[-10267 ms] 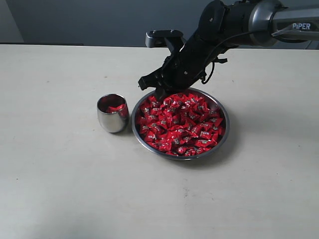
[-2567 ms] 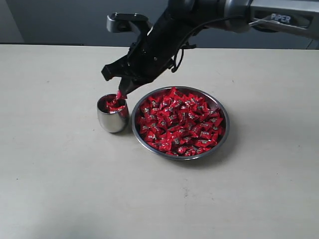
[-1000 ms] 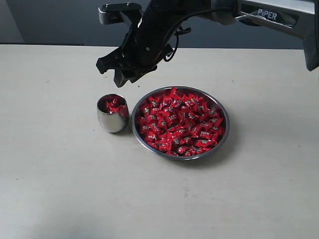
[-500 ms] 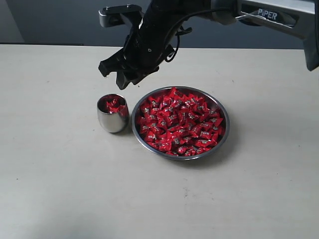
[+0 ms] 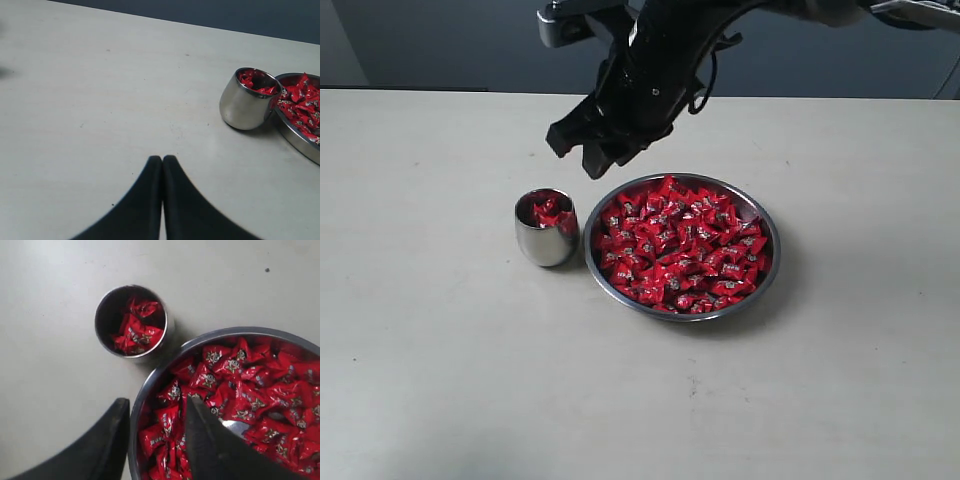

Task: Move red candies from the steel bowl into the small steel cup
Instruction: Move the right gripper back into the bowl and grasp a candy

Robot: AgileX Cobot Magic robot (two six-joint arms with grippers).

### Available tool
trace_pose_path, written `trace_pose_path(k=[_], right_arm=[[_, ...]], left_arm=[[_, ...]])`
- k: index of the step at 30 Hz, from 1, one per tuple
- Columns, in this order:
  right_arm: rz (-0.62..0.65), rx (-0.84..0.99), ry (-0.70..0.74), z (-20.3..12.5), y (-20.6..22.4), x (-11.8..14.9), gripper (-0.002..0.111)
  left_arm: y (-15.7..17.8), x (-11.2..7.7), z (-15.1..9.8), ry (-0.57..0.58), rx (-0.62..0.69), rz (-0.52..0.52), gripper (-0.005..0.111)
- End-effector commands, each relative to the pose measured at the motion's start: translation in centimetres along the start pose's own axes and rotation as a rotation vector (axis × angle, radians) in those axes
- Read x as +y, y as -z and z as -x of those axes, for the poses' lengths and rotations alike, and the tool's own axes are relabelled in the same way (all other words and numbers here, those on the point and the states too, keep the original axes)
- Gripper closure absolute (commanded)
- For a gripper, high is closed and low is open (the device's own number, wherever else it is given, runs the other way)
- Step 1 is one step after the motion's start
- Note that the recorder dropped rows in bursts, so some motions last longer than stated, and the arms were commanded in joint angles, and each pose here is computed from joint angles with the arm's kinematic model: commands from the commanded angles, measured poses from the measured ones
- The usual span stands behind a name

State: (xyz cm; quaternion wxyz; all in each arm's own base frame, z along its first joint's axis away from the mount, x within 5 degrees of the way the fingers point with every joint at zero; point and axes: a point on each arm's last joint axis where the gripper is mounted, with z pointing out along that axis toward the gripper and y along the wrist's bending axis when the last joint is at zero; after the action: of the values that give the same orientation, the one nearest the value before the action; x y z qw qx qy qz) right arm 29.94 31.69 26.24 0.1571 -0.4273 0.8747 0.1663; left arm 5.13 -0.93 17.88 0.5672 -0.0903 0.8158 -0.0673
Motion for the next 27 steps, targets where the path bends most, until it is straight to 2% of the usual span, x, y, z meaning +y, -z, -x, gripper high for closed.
trace_pose_path(k=[1, 10, 12, 14, 18, 27], right_arm=[[-0.024, 0.010, 0.004, -1.6, -0.7, -0.3, 0.071], [-0.094, 0.027, -0.013, -4.1, -4.7, -1.9, 0.071], [-0.086, 0.049, -0.060, -4.4, -5.8, -2.6, 0.071], [-0.057, 0.050, -0.169, -4.9, -7.1, -4.6, 0.071], [-0.049, 0.074, -0.237, -5.6, -7.8, -6.5, 0.071], [0.034, 0.147, -0.277, -4.6, -11.2, -6.9, 0.071]], left_arm=[[0.0, 0.0, 0.0, 0.003, -0.009, 0.003, 0.106], [0.0, 0.0, 0.0, 0.003, -0.009, 0.003, 0.106], [0.0, 0.0, 0.0, 0.003, -0.009, 0.003, 0.106], [0.0, 0.0, 0.0, 0.003, -0.009, 0.003, 0.106], [0.0, 0.0, 0.0, 0.003, -0.004, 0.001, 0.106], [0.0, 0.0, 0.0, 0.003, -0.004, 0.001, 0.106]])
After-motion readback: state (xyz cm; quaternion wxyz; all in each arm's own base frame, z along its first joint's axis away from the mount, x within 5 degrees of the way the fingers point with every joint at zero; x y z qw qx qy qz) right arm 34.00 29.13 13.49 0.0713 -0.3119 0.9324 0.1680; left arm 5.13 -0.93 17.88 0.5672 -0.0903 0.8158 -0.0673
